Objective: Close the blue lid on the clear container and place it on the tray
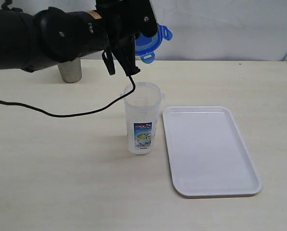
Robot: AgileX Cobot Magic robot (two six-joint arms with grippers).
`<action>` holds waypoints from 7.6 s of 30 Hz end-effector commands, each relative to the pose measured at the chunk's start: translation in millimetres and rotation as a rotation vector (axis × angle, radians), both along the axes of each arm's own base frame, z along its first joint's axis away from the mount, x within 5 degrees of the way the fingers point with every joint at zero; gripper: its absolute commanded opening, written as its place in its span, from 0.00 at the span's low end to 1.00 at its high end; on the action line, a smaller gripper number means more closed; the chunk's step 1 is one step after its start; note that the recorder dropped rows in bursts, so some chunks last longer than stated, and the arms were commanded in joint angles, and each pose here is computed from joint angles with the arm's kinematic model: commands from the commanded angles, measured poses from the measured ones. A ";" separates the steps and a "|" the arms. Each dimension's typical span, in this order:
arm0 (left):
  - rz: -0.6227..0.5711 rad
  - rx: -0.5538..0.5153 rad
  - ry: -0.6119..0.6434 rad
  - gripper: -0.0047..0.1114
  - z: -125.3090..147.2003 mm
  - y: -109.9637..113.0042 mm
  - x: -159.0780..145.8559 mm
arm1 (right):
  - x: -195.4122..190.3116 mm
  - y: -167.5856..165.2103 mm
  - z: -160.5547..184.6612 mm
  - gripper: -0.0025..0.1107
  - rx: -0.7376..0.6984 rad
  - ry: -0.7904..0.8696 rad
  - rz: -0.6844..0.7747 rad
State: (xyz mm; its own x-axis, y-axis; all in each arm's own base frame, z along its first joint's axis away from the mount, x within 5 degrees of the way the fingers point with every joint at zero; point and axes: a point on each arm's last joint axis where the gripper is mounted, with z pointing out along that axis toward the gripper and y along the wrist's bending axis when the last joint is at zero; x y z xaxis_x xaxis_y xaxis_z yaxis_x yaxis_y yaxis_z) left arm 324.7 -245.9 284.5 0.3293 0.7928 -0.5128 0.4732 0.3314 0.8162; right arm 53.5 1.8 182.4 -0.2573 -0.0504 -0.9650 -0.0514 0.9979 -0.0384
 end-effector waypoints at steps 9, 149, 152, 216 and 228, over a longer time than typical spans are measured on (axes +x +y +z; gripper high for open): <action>0.164 0.131 -0.206 0.04 -14.3 12.8 -10.5 | -0.1 -0.2 -0.5 0.06 -0.002 -0.004 -0.003; 0.035 0.304 -0.201 0.04 -35.2 -22.0 -54.2 | -0.1 -0.2 -0.5 0.06 -0.002 -0.004 -0.003; 0.008 0.331 -0.250 0.04 -32.8 -23.9 -54.5 | -0.1 -0.2 -0.5 0.06 -0.002 -0.004 -0.003; 0.097 0.307 -0.324 0.04 -48.7 -31.2 -96.3 | -0.1 -0.2 -0.5 0.06 -0.002 -0.004 -0.003; 0.084 0.337 -0.279 0.04 -54.0 -30.7 -97.1 | -0.1 -0.2 -0.5 0.06 -0.002 -0.004 -0.003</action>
